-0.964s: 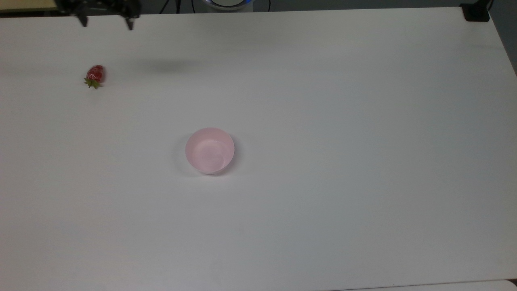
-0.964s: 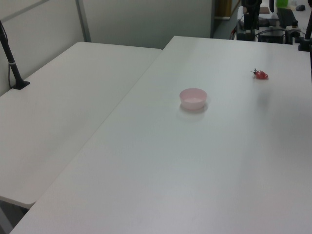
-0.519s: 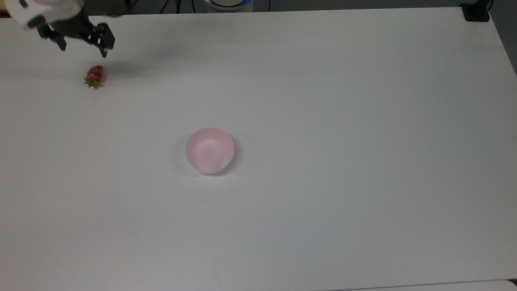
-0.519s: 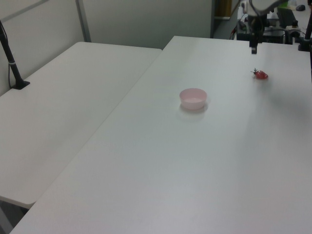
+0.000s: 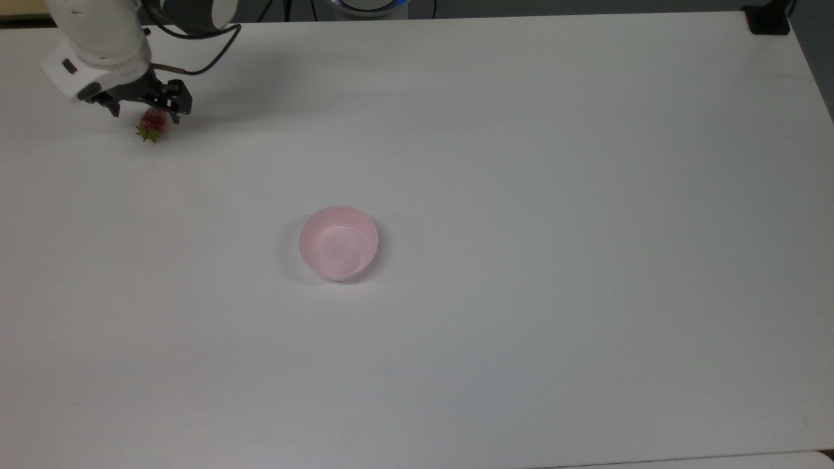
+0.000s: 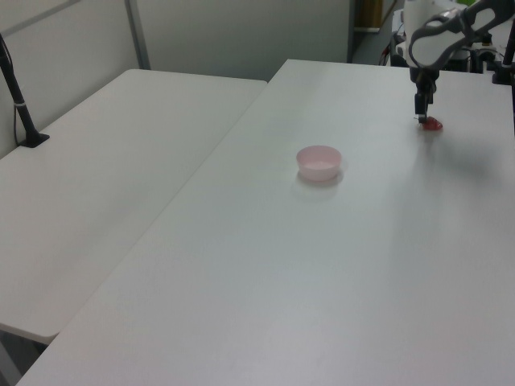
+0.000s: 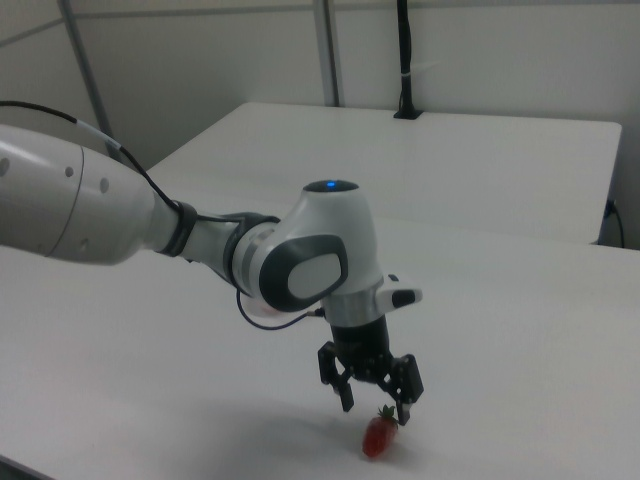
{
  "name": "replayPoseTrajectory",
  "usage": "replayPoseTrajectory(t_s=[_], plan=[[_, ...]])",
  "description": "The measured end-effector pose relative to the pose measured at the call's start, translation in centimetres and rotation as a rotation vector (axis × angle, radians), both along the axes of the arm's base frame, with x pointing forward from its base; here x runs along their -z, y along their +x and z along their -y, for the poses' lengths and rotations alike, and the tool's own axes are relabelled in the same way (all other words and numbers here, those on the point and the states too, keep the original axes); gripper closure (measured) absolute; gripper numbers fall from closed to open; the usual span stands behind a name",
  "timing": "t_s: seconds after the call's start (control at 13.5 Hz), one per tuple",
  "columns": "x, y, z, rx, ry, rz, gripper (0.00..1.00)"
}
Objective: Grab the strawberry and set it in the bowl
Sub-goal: 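Lower the gripper and close it on the red strawberry, then lift the strawberry and carry it over the pink bowl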
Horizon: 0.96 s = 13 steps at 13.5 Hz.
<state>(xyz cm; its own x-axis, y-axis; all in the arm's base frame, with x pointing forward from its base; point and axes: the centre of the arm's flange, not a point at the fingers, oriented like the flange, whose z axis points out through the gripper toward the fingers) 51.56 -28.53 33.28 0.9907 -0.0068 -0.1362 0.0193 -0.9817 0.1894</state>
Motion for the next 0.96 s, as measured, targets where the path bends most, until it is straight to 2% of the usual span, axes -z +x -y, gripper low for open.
replayPoseTrajectory(t_s=[0.22,0.37,0.44,0.52,0.59,0.67,0.82,0.96], plan=[[1.6,-0.6,-0.2,-0.004,0.005,-0.014,0.07],[2.1,-0.8,-0.1,-0.007,0.006,-0.024,0.22],[2.4,-0.8,0.1,-0.011,0.005,-0.027,0.22],[2.6,-0.9,0.3,-0.013,0.004,-0.030,0.30],[2.8,-0.9,0.3,-0.016,0.003,-0.032,0.41],[2.8,-0.8,0.3,-0.027,0.004,-0.033,0.46],[2.8,-0.9,0.3,-0.034,0.005,-0.034,0.51],[2.8,-0.9,0.4,-0.034,0.005,-0.034,0.52]])
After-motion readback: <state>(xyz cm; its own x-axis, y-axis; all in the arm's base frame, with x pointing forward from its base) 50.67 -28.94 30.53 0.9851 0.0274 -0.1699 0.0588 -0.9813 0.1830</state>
